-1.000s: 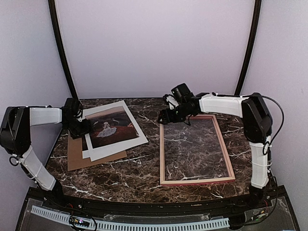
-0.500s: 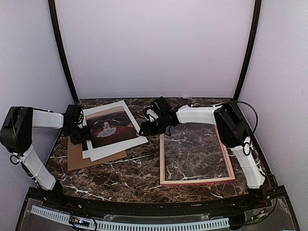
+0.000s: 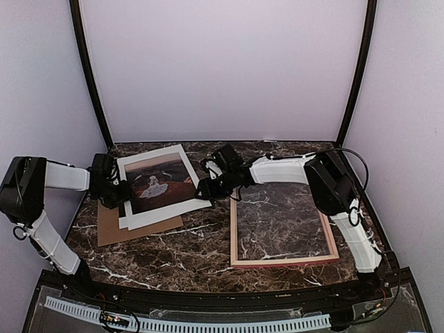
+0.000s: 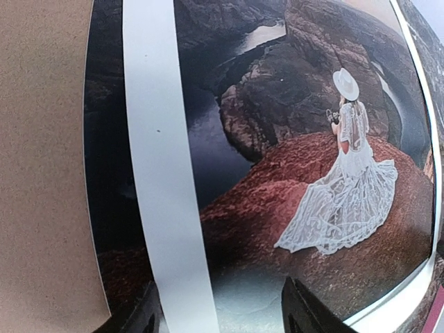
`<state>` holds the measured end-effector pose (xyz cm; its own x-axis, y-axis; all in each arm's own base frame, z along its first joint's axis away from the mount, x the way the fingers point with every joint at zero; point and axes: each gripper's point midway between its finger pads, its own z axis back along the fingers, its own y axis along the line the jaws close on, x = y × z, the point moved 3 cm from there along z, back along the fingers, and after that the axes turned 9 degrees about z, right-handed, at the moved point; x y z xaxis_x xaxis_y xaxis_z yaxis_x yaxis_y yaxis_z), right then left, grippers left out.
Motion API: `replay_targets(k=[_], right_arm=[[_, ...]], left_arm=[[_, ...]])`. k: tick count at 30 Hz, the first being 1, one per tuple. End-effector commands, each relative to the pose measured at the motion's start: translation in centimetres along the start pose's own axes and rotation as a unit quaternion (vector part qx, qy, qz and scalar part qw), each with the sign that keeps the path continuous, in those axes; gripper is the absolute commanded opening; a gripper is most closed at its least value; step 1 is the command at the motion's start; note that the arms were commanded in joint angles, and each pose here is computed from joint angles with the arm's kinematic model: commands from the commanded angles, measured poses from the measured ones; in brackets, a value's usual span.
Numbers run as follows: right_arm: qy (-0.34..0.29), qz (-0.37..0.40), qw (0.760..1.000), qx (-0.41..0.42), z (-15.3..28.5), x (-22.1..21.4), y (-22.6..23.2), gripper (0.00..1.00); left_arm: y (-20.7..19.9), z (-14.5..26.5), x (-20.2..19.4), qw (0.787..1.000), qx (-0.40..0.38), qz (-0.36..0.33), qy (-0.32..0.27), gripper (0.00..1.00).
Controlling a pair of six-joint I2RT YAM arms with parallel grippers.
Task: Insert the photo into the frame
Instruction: Pick up the mat board from the photo.
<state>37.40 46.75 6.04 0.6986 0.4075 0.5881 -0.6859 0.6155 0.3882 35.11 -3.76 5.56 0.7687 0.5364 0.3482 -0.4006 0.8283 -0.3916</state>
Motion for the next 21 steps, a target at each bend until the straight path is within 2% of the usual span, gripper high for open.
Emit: replay_targets(k=[1,13,16,21], right_arm=[[0.017,-0.019,1.000,0.004,0.2,-1.7,0.7,0.58],[0.025,-0.032,0.999,-0.004,0.7,-3.2,0.3,0.56],[0.026,-0.033,0.999,0.004,0.6,-3.3,0.5,0.56],[0.026,-0.033,0.999,0.020,0.5,-3.3,0.9,0.56]], left_arm=[[0.2,-0.7,-3.1,0.997,-0.029,0.034,0.062,0.63],[-1.3,-0.4,-2.8,0.994,-0.084,0.043,0.054,0.65],[-1.3,-0.8,-3.0,0.995,-0.078,0.031,0.058,0.65],[-1.3,-1.8,-3.9,0.997,-0.020,-0.014,0.068,0.60]])
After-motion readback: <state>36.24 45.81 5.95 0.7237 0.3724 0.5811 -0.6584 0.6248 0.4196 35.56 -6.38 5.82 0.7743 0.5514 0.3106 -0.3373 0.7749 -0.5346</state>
